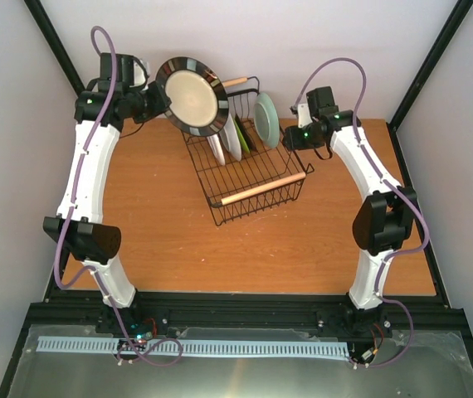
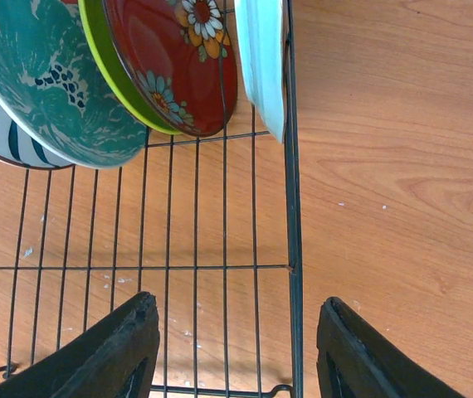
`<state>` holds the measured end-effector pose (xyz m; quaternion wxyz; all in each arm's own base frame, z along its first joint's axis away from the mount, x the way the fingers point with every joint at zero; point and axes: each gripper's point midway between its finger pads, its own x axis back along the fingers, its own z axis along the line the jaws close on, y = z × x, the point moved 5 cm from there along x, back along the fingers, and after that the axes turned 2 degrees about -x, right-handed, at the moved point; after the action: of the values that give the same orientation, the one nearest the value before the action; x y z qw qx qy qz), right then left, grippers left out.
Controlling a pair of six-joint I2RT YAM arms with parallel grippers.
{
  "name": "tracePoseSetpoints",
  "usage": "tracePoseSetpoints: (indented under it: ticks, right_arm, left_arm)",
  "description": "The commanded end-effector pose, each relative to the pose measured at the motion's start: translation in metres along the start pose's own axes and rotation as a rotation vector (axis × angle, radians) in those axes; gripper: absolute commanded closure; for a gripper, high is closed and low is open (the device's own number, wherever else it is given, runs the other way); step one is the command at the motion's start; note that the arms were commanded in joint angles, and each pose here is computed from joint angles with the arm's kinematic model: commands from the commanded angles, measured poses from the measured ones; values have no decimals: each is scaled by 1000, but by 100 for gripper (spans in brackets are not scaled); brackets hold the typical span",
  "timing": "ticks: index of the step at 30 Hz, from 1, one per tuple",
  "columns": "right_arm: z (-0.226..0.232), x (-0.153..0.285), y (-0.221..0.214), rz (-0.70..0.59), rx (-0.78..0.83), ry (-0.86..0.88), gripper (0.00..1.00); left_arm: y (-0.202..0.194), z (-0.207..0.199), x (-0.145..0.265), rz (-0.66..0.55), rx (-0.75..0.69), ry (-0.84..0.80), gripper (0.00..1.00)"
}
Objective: Load the plates into the dish rack
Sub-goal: Move the dish rack to the center of the board.
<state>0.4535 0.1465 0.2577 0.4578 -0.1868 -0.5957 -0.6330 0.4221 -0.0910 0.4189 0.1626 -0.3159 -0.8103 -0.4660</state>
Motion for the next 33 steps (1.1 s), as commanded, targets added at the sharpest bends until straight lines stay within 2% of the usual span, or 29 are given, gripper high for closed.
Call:
tracePoseSetpoints:
  ticks: [1, 14, 16, 18, 21, 23, 33]
  right_arm:
    - [-6, -10, -5, 22, 14, -20, 47]
    - [-17, -43, -7, 62, -9, -19, 53]
    - [-31, -45, -8, 63, -34, -34, 54]
    - [-36, -48, -8, 66, -44, -40, 57]
    - [-39, -50, -8, 68, -50, -51, 70]
    - [-41, -50, -10, 73, -53, -58, 74]
    - [-41, -61, -15, 101, -58, -57, 74]
  left_arm:
    - [32, -30, 41, -183, -70, -135, 99]
    - [37, -25, 42, -194, -72, -130, 99]
    - [38, -24, 42, -196, -73, -130, 99]
    - [39, -23, 42, -198, -74, -129, 99]
    - [40, -22, 41, -199, -74, -126, 99]
    - [40, -22, 39, -196, -74, -125, 99]
    - [43, -23, 36, -195, -79, -135, 99]
